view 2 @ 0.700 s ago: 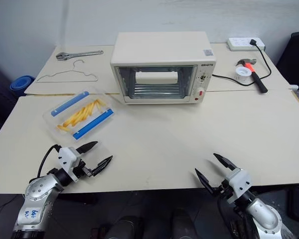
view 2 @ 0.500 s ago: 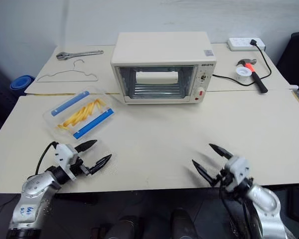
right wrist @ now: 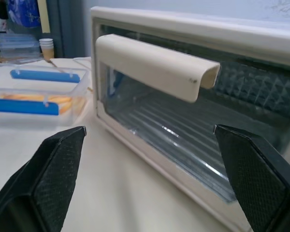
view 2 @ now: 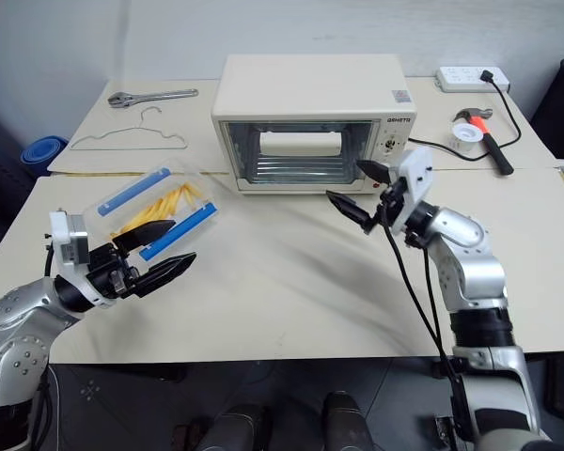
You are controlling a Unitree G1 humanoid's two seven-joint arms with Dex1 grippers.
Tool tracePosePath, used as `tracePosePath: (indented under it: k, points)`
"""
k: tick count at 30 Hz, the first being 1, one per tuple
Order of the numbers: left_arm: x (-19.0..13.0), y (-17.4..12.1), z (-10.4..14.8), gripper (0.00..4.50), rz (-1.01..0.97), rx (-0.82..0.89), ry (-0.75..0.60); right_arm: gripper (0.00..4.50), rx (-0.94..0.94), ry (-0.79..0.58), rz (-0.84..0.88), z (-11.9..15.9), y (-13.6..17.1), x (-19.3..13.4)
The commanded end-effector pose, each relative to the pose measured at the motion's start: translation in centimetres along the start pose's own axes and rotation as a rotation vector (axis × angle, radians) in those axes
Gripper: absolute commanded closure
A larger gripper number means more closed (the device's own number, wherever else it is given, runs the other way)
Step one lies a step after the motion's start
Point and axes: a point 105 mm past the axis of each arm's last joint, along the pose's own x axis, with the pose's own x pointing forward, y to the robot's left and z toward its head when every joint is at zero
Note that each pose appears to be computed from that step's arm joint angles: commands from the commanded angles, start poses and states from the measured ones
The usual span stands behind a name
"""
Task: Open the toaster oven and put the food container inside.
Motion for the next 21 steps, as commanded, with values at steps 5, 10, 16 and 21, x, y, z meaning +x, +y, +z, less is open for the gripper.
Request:
tracePosePath:
  k: [5, 10, 16, 21]
  points:
    - [0.5, -0.8, -0.6, 0.0, 0.021, 0.01, -0.002, 0.08, -0.041, -0.125, 0.063, 2.6, 1.3, 3.3]
    - [1.0, -0.6, -0.2, 0.0, 0.037, 0.013, -0.016, 0.08, -0.074, -0.146, 0.197, 2.6, 3.7, 3.1]
    - [1.0, 0.0, 0.3, 0.0, 0.048, 0.019, -0.017, 0.08, -0.013, -0.086, 0.172, 0.9, 3.9, 0.9]
    - [1.2, -0.5, 0.4, 0.0, -0.01, 0.012, -0.017, 0.08, -0.001, -0.064, 0.006, 0.7, 0.8, 0.5]
